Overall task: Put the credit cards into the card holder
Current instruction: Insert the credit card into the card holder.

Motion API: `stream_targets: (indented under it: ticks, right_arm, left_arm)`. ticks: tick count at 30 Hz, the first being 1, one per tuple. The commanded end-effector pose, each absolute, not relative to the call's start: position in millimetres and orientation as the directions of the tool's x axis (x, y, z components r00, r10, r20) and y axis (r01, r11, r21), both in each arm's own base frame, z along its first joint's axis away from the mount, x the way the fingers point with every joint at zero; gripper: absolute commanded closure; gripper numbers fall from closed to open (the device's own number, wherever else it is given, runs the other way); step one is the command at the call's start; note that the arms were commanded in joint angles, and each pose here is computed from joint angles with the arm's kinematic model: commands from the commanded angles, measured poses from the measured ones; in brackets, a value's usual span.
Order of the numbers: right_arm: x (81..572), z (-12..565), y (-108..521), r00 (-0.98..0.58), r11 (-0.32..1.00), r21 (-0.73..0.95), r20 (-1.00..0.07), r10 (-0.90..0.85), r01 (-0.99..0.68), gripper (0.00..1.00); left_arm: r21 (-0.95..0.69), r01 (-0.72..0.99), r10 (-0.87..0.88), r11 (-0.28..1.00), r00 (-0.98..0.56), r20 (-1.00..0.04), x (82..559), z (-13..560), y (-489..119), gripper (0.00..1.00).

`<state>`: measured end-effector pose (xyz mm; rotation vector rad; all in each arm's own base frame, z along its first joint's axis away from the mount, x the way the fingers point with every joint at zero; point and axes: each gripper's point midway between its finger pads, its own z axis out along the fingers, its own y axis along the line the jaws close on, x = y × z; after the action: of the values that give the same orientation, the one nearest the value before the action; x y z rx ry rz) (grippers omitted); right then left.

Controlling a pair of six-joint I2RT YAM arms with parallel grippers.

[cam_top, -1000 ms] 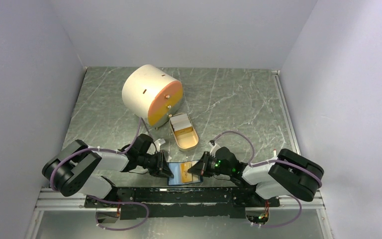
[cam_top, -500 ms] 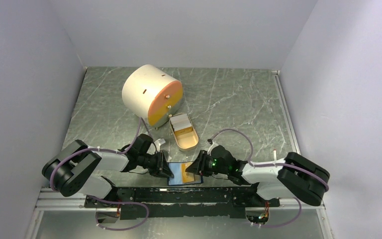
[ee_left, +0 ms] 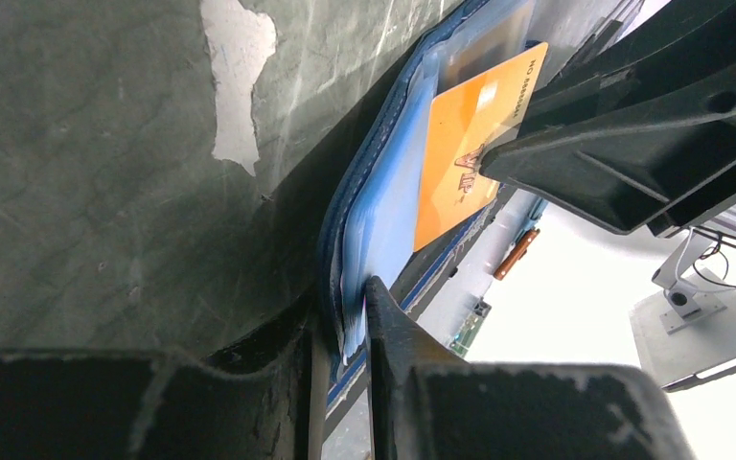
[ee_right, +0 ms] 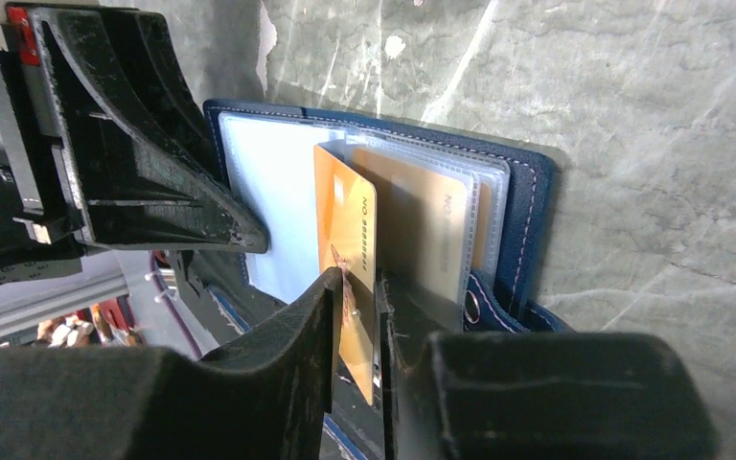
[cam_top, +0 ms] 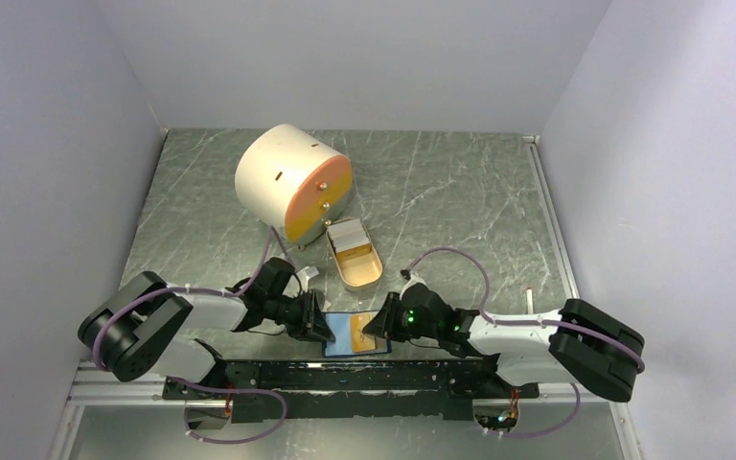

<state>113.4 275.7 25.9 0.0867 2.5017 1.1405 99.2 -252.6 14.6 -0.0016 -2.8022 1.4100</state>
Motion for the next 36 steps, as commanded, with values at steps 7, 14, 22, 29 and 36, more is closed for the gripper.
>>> stream_targets:
  ticks: [7, 14, 22, 29, 36]
  right_arm:
    - [107, 11, 289, -0.935, 0.694, 0.713, -0.305, 0.179, -0.100, 0.79]
    - [105, 6, 285, -0.936, 0.717, 0.691, -0.307, 0.175, -0.093, 0.72]
    - [110, 15, 258, -0.905, 0.745, 0.661, -0.365, 0.216, -0.089, 0.65]
    - [109, 27, 266, -0.898, 0.667, 0.735, -0.368, 0.243, -0.121, 0.77]
    - [107, 21, 269, -0.901, 0.648, 0.753, -0.356, 0.247, -0.119, 0.95]
  left_arm:
    - [-0.798, 0.001, -0.014, 0.602, -1.000, -0.012, 101, 13, -250, 0.77]
    - [-0.794, -0.004, -0.014, 0.607, -1.000, -0.005, 99, 9, -248, 0.77]
    - [-0.786, -0.003, -0.014, 0.618, -1.000, -0.007, 98, 7, -246, 0.78]
    - [-0.785, -0.006, -0.016, 0.619, -1.000, -0.005, 99, 7, -246, 0.78]
    - [-0.768, -0.006, -0.020, 0.641, -1.000, -0.009, 100, 3, -244, 0.75]
